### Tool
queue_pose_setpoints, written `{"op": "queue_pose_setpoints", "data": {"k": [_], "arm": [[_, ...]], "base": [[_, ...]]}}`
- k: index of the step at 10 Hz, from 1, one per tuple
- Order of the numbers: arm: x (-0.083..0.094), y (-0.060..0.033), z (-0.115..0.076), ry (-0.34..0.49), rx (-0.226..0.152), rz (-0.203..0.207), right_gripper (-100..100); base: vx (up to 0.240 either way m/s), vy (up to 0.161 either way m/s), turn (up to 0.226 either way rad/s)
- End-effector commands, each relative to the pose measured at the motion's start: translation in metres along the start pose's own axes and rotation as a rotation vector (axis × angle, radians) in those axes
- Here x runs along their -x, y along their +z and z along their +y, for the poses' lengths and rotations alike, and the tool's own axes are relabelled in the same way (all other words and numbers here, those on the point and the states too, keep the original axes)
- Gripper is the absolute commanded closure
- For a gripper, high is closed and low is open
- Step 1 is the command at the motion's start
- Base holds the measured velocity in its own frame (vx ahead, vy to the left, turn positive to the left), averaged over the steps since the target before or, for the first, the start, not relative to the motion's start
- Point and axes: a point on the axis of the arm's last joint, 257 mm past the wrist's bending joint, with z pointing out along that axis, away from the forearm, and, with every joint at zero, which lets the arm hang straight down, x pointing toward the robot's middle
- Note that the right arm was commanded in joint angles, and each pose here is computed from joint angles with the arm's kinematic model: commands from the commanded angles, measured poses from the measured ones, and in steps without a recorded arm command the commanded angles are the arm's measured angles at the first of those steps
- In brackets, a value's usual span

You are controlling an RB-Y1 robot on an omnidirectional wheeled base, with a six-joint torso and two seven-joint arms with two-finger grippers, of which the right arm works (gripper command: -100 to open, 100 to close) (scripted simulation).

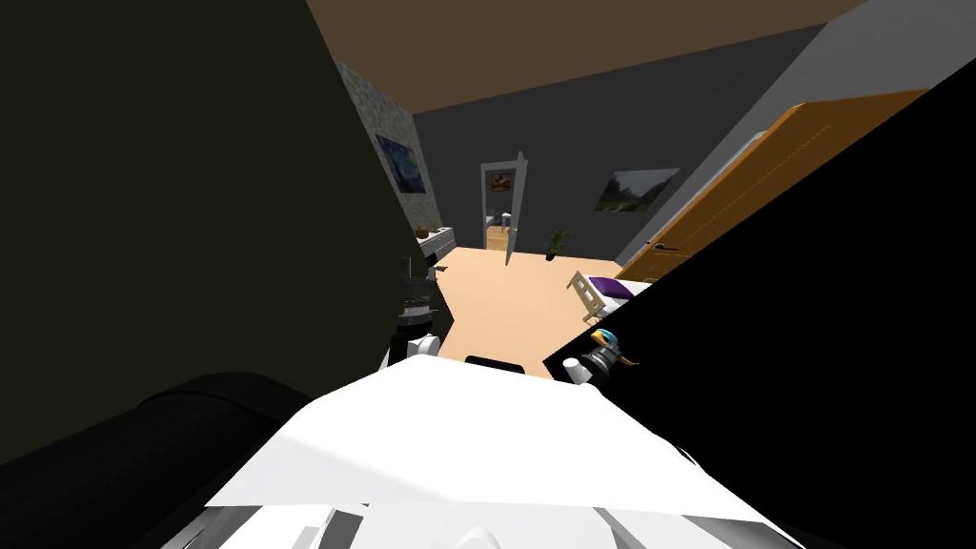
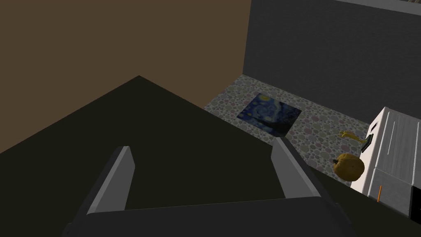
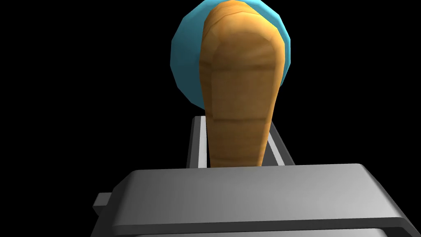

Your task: Push the door open

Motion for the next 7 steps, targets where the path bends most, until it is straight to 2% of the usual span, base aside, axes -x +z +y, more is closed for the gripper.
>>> {"op": "queue_pose_setpoints", "data": {"k": [1, 2, 3, 4, 6, 7], "arm": [[0.012, 0.0039, 0.002, -0.007, 0.008, -0.022, 100], [0.012, 0.0039, 0.002, -0.007, 0.008, -0.022, 100], [0.025, 0.0054, 0.002, -0.007, 0.008, -0.056, 100], [0.025, 0.0054, 0.002, -0.007, 0.008, -0.056, 100], [0.039, 0.0067, 0.002, -0.007, 0.008, -0.095, 100], [0.039, 0.0067, 0.002, -0.007, 0.008, -0.095, 100]], "base": [[0.131, -0.047, -0.042], [0.055, -0.021, -0.011], [0.144, -0.023, -0.025], [0.141, -0.028, -0.046], [0.177, -0.061, -0.036], [0.120, -0.047, -0.013]]}}
